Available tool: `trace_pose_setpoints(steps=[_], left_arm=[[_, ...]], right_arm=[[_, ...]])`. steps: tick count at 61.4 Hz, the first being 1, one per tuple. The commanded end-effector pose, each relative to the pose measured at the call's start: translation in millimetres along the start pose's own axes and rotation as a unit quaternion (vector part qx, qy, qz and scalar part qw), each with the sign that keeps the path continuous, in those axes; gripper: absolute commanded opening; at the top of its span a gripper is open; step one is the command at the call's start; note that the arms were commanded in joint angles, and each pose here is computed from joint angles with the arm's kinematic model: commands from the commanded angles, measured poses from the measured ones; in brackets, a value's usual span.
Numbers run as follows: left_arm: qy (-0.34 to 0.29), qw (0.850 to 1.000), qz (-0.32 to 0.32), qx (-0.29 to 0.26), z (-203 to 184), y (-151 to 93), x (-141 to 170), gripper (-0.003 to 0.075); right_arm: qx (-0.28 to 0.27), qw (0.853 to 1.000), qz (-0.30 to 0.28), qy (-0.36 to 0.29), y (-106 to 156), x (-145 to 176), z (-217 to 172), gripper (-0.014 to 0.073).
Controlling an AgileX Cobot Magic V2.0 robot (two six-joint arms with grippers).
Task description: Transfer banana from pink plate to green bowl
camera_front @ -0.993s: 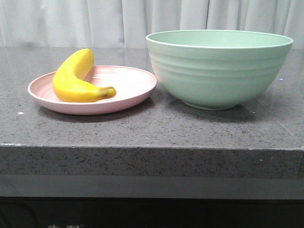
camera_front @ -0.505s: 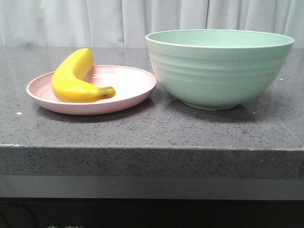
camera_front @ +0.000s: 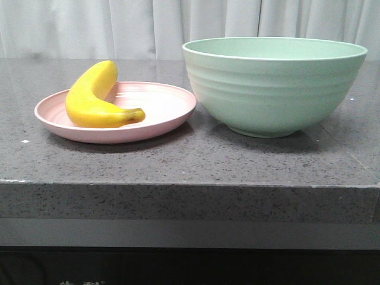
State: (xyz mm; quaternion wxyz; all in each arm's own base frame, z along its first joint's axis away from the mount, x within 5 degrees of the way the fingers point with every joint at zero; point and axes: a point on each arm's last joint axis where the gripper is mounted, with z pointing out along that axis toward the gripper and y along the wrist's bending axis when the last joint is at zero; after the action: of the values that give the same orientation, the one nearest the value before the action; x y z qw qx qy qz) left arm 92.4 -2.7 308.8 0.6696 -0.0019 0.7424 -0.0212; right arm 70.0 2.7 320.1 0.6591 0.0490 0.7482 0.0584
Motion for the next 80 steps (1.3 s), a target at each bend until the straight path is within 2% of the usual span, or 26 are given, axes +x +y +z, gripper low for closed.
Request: trace_pose_setpoints(steps=[1,5,10,14,25,35,40,48,59,66,80], left_arm=[[-0.050,0.999,-0.001,0.000,-1,0,-18,0.0587],[-0.050,0.999,-0.003,0.000,-1,0,-18,0.0672],[-0.049,0.998,-0.029,0.005,0,-1,-18,0.0674],[-0.030,0.999,-0.043,0.009,1,-2,-19,0.0659],[0.096,0.993,-0.040,0.050,26,-14,-35,0.0629],[0.198,0.973,-0.033,0.112,66,-39,-53,0.0629],[0.239,0.961,-0.021,0.138,93,-57,-52,0.0629],[0.277,0.946,-0.014,0.169,127,-85,-51,0.0629],[0.328,0.927,-0.010,0.183,168,-113,-38,0.0627],[0.349,0.918,-0.006,0.186,187,-125,-29,0.0603],[0.380,0.907,-0.008,0.180,212,-134,-10,0.0567]], right_arm=[[0.001,0.999,-0.003,-0.051,1,-18,-1,0.0433],[0.001,0.999,-0.003,-0.053,1,-17,-1,0.0556],[0.002,0.999,-0.003,-0.054,0,-15,1,0.0615],[0.002,0.999,-0.002,-0.054,0,-15,1,0.0613],[0.002,0.998,-0.002,-0.059,0,-16,1,0.0613],[0.002,0.998,-0.002,-0.060,1,-16,1,0.0613],[0.002,0.998,-0.002,-0.060,1,-16,1,0.0613],[0.002,0.998,-0.002,-0.058,0,-15,1,0.0613],[0.002,0.998,-0.002,-0.058,0,-15,1,0.0613],[0.002,0.998,-0.003,-0.058,0,-15,1,0.0613],[0.002,0.998,-0.003,-0.058,0,-15,1,0.0613]])
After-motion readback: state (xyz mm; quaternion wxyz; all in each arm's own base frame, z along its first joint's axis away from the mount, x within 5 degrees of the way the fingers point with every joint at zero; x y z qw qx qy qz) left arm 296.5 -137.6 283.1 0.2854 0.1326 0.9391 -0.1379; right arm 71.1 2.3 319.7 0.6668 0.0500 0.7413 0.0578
